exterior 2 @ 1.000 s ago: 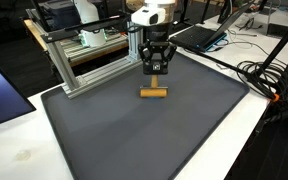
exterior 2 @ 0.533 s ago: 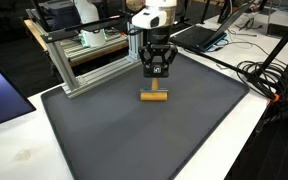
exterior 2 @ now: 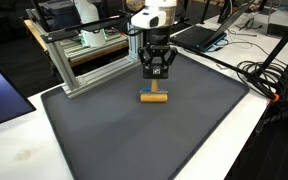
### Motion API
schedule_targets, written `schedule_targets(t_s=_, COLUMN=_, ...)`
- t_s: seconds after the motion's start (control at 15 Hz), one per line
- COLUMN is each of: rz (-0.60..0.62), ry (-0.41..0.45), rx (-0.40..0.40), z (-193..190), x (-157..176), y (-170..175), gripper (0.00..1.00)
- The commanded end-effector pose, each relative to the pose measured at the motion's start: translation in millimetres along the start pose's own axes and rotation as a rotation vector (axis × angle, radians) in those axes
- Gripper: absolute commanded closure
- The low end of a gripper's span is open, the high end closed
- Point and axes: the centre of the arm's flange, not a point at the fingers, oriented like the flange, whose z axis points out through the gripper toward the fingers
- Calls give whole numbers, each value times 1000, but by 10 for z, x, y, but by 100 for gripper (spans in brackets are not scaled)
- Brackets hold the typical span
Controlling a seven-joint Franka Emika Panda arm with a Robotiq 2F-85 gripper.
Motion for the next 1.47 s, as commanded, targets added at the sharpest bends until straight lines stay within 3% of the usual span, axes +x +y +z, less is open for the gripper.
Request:
schedule_targets(t_s=0.0, rz=19, ry=34, rx=-26, z=-37, x=52, y=99, gripper=78)
schedule_targets(t_s=0.4, rz=11, ry=68, rx=-48, z=-275, x=-16, y=231, gripper=78)
schedule_targets(t_s=0.67, rz=-66, ry=78, rx=-24, z=-695, x=-244, y=388, gripper=78)
schedule_targets(t_s=0.87, rz=-136, ry=106, rx=-14, z=-1044, x=-461, y=480, gripper=78)
schedule_targets(t_s=1.07, rz=-244, ry=82, rx=8, z=-1330, x=-705, y=546, gripper=78)
schedule_targets(t_s=1.4, rz=-417, ry=66, rx=-2, z=-1600, x=-1141, y=538, gripper=78)
